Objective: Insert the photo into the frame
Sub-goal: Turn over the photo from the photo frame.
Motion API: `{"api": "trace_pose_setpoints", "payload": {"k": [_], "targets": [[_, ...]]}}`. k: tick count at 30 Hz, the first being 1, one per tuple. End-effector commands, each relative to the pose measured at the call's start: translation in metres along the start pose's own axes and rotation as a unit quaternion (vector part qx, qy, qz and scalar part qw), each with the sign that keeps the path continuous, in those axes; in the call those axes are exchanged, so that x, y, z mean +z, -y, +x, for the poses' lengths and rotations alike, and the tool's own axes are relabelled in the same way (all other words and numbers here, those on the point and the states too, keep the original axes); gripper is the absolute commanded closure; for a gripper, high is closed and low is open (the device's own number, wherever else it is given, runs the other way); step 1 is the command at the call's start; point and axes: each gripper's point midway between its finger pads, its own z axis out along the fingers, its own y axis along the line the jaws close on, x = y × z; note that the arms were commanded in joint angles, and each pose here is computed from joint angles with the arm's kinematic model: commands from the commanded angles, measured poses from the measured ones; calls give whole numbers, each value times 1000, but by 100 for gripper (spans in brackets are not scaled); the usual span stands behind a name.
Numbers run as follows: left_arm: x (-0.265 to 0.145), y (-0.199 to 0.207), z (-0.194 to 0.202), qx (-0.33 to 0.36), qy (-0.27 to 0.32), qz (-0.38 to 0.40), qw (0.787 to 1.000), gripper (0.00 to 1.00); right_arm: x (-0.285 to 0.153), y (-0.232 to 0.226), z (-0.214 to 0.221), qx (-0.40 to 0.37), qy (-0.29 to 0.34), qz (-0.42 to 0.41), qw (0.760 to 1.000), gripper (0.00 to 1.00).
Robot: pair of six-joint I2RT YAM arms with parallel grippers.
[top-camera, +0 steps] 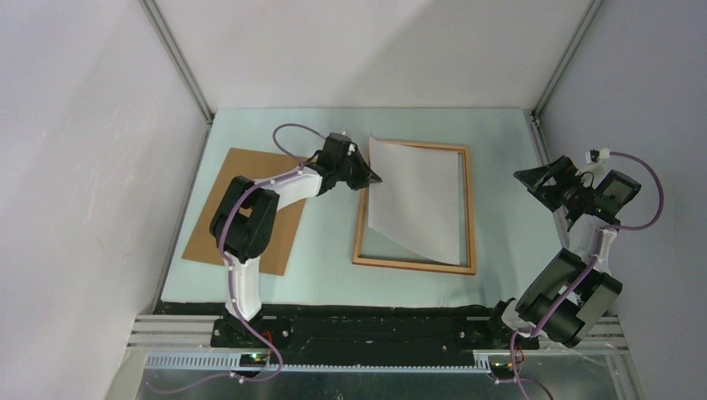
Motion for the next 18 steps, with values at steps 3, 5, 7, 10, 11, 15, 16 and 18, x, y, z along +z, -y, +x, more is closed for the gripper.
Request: {"api": "trace_pose_setpoints", "payload": {"k": [3,5,7,10,11,15,16,18], "targets": [[11,14,-4,17,4,12,1000,100,2,3,3,-8,-2,1,1000,5],[14,9,0,14,-5,2,1000,100,2,4,3,-7,-2,2,1000,4],[17,7,1,15,-7,-2,1000,100,2,4,3,-7,-3,2,1000,4],[19,6,-1,16,-4,-6,1000,100,2,4,3,-7,-3,2,1000,4],[19,5,-1,16,-4,-10,1000,100,2,5,3,-6,-3,2,1000,4],[18,6,-5,23,2,-13,1000,100,3,5,4,-5,-5,1,1000,4],[18,5,-5,24,3,-14,1000,100,3,5,4,-5,-5,1,1000,4],[17,4,-7,23,6,-17,1000,100,3,5,4,-5,-4,0,1000,4]]}}
